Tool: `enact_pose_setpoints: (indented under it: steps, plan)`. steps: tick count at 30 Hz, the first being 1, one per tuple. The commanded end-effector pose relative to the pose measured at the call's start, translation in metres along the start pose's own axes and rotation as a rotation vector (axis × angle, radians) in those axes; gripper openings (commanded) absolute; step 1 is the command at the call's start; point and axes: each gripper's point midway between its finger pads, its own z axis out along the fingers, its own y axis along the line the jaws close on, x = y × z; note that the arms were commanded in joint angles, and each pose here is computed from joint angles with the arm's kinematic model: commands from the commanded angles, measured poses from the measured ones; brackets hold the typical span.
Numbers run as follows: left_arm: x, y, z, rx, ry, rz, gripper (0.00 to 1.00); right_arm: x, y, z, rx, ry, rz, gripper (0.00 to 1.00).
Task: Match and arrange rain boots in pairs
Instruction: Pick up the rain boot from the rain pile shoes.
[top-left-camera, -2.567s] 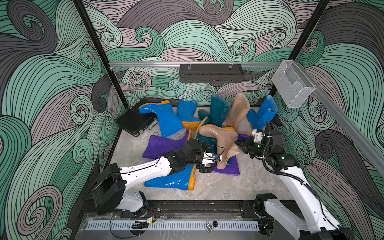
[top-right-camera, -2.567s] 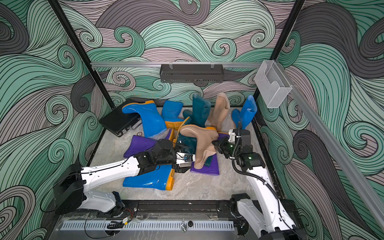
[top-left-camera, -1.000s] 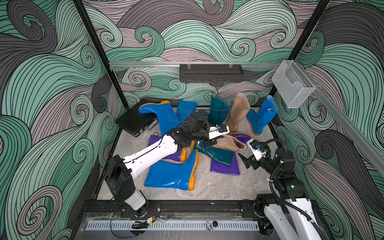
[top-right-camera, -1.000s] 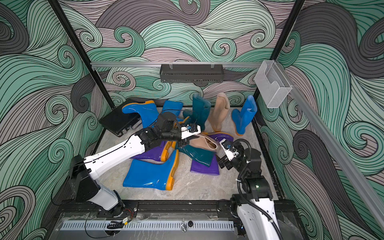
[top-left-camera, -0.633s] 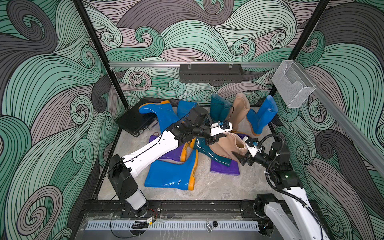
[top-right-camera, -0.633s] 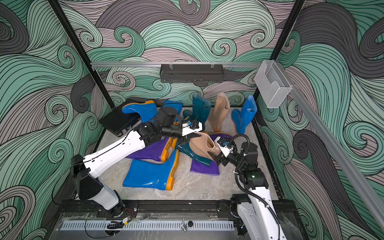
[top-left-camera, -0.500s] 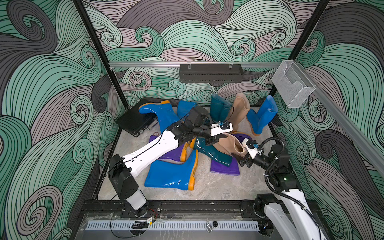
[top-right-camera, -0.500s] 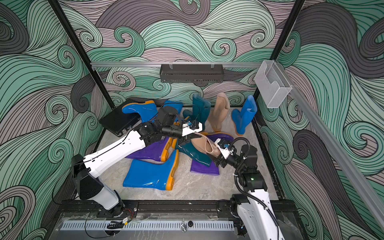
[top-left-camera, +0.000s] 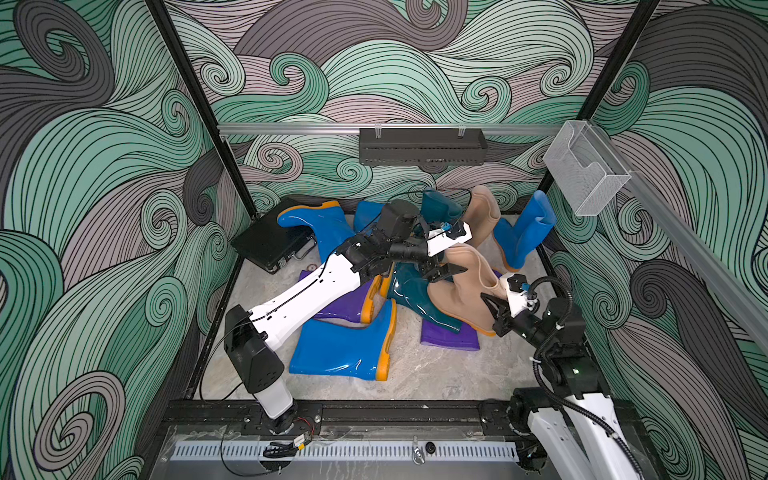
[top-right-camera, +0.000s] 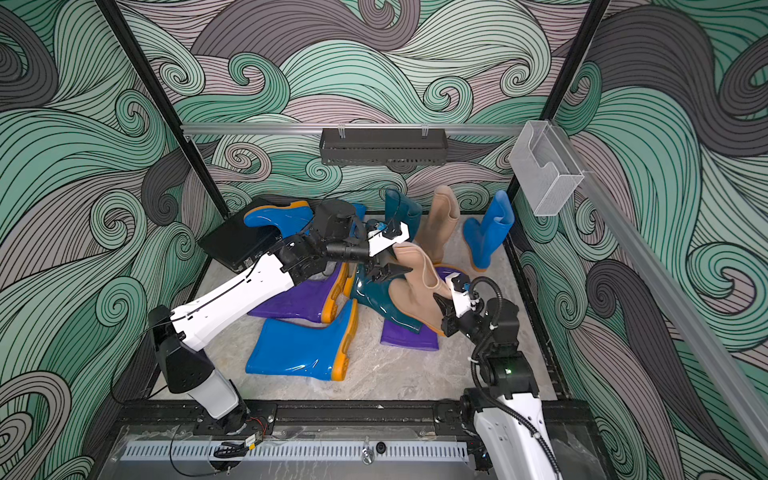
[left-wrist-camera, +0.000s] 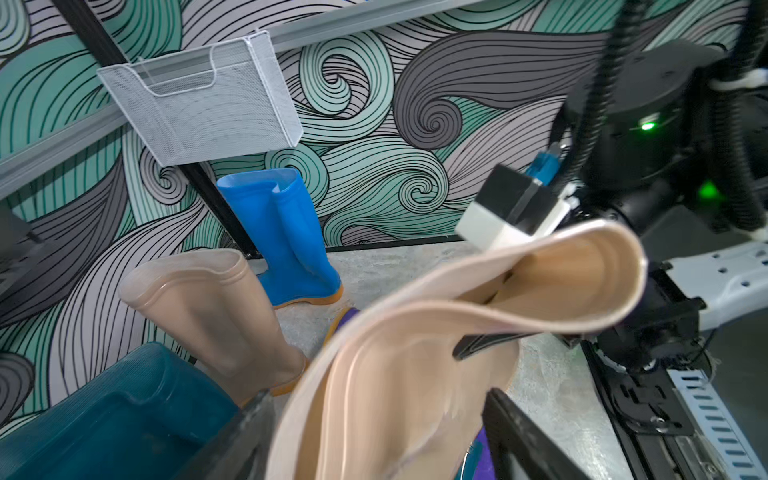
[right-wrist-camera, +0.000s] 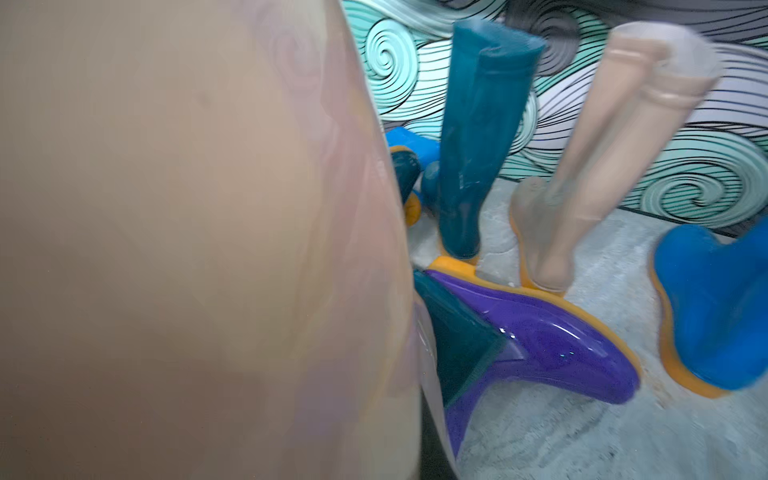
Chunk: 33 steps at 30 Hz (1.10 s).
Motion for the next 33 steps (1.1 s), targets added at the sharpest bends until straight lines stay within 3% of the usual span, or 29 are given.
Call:
enact_pose_setpoints:
  steps: [1, 6, 9, 11, 13, 21, 33]
  plan:
    - [-0.033, 0.031, -0.025, -0.175, -0.066, -0.054, 0.86, -0.083, -0.02, -0.041, 0.176, -0.249, 0.069, 0.0]
    - [-0.03, 0.056, -0.029, -0.308, -0.065, -0.161, 0.91, -0.112, -0.042, -0.055, 0.296, -0.305, 0.162, 0.0]
    - [-0.025, 0.058, -0.023, -0.312, -0.071, -0.209, 0.91, -0.123, -0.048, -0.045, 0.294, -0.332, 0.198, 0.0]
    - [-0.02, 0.055, -0.016, -0.294, -0.076, -0.25, 0.99, -0.124, -0.056, -0.034, 0.305, -0.322, 0.236, 0.0]
    - [-0.017, 0.049, -0.009, -0.263, -0.084, -0.265, 0.99, -0.122, -0.06, -0.024, 0.301, -0.303, 0.273, 0.0]
    - [-0.01, -0.006, 0.041, -0.216, -0.085, -0.123, 0.99, -0.072, -0.068, 0.011, 0.322, -0.275, 0.303, 0.0]
    - [-0.019, -0.006, 0.061, -0.224, -0.134, -0.259, 0.98, -0.025, -0.052, 0.047, 0.325, -0.237, 0.244, 0.0]
